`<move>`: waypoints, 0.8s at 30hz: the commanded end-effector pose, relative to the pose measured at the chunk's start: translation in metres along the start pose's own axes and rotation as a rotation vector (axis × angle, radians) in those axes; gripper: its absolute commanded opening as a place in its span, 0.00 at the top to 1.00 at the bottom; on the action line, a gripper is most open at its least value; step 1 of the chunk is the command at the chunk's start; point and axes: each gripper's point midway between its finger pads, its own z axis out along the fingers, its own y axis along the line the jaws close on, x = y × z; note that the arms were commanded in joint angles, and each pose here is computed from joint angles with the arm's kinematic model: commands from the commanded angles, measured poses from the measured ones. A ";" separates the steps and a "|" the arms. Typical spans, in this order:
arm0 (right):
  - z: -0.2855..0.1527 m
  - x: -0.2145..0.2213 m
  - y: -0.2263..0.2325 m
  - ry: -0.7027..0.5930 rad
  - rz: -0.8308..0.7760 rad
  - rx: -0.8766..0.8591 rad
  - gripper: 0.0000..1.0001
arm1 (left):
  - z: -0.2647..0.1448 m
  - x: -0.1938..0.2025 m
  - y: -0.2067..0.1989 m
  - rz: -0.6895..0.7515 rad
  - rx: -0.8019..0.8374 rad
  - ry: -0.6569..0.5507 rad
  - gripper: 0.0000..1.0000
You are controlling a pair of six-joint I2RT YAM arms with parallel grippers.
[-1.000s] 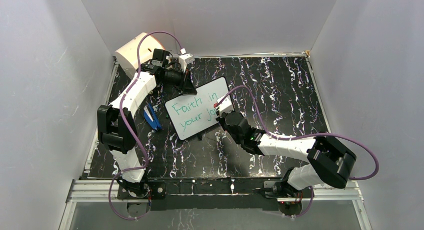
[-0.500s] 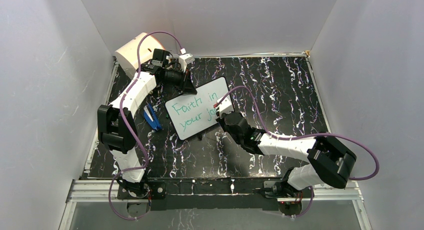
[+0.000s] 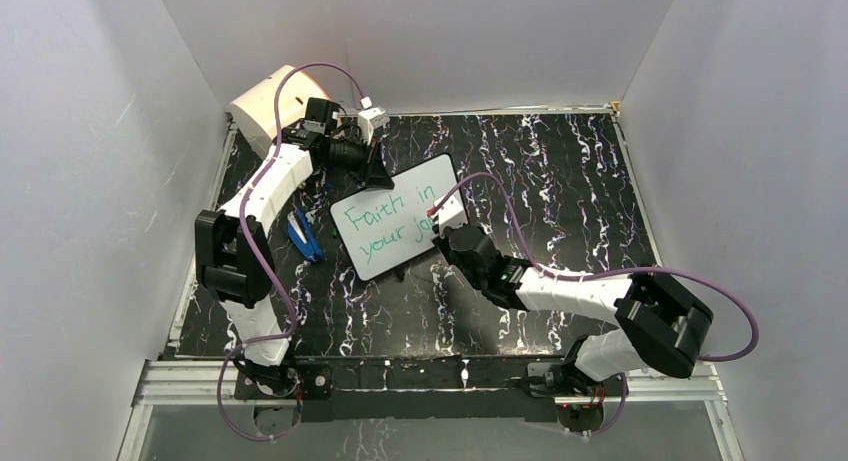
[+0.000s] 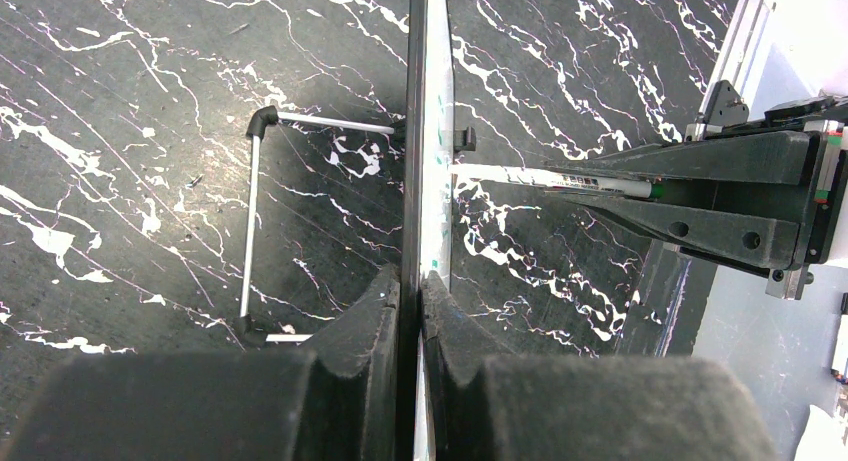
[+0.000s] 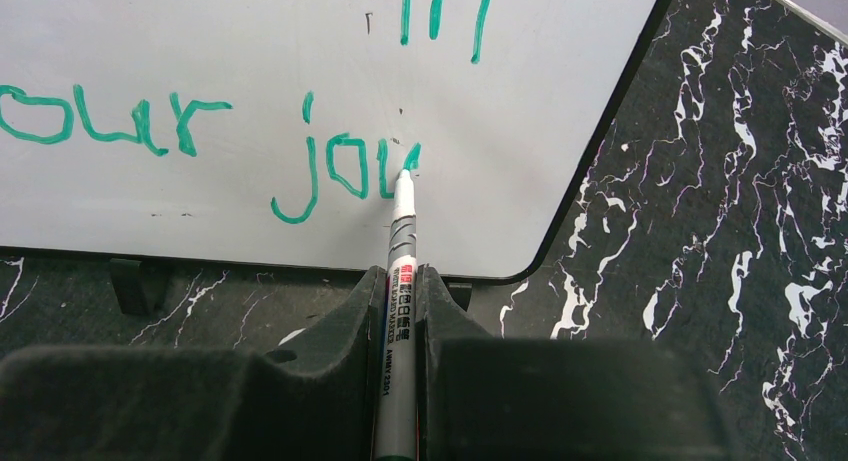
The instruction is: Write a sentence on the whiteboard
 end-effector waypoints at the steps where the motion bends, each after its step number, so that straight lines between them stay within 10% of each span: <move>1: -0.003 -0.002 -0.004 -0.004 0.019 0.013 1.00 | 0.010 0.036 0.015 -0.062 -0.061 0.123 1.00; 24: -0.010 -0.016 -0.009 -0.051 0.043 0.017 1.00 | 0.010 0.036 0.016 -0.063 -0.066 0.127 1.00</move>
